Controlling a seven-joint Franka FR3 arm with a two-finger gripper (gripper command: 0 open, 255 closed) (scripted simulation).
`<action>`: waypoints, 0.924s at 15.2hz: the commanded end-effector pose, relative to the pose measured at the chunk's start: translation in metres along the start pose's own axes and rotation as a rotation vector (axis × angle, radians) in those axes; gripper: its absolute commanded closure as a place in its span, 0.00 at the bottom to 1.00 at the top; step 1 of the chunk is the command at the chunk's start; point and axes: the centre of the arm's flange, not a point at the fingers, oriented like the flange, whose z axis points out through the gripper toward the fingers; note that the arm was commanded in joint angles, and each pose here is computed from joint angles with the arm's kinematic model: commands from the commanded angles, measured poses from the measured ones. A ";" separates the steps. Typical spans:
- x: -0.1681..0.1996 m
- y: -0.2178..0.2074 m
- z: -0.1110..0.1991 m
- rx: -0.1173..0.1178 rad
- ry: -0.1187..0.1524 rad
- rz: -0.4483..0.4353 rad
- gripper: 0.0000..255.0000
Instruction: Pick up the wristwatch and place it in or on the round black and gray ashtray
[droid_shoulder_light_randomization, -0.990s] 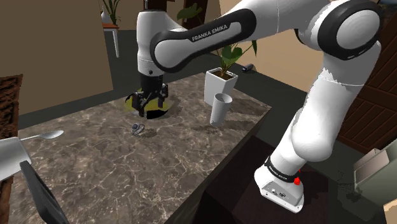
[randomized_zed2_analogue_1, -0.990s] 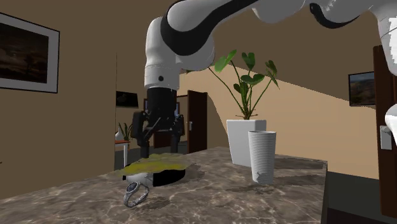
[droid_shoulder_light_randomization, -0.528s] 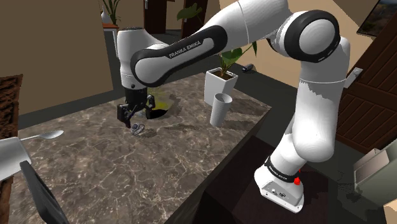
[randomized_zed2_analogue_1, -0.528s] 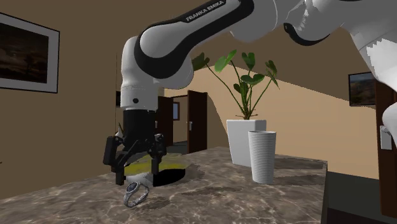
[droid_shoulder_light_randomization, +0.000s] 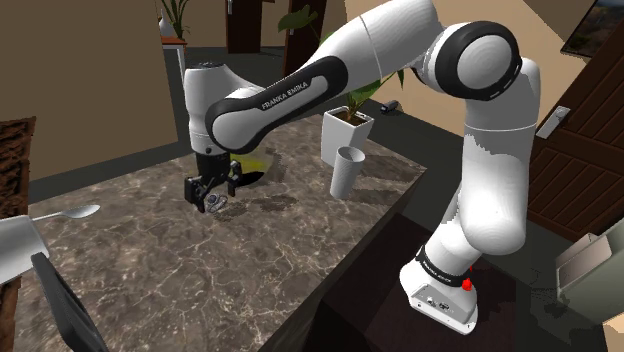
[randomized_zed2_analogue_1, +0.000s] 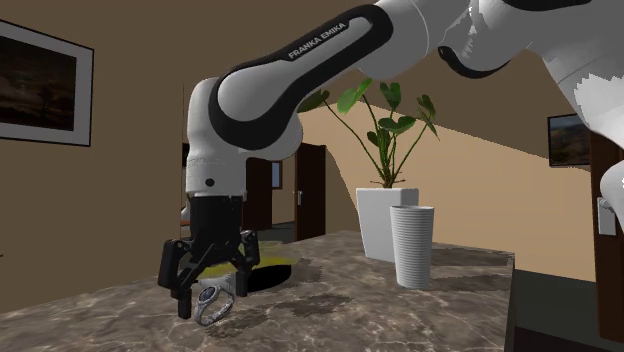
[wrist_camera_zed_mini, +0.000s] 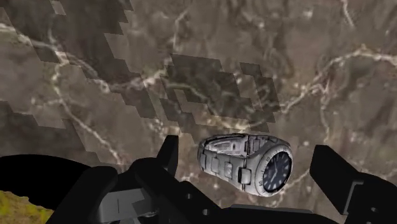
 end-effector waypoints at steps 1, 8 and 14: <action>0.000 0.000 0.001 0.000 0.000 0.000 0.00; 0.000 0.000 0.001 0.000 0.000 0.000 1.00; 0.000 0.000 0.001 0.000 0.000 0.000 1.00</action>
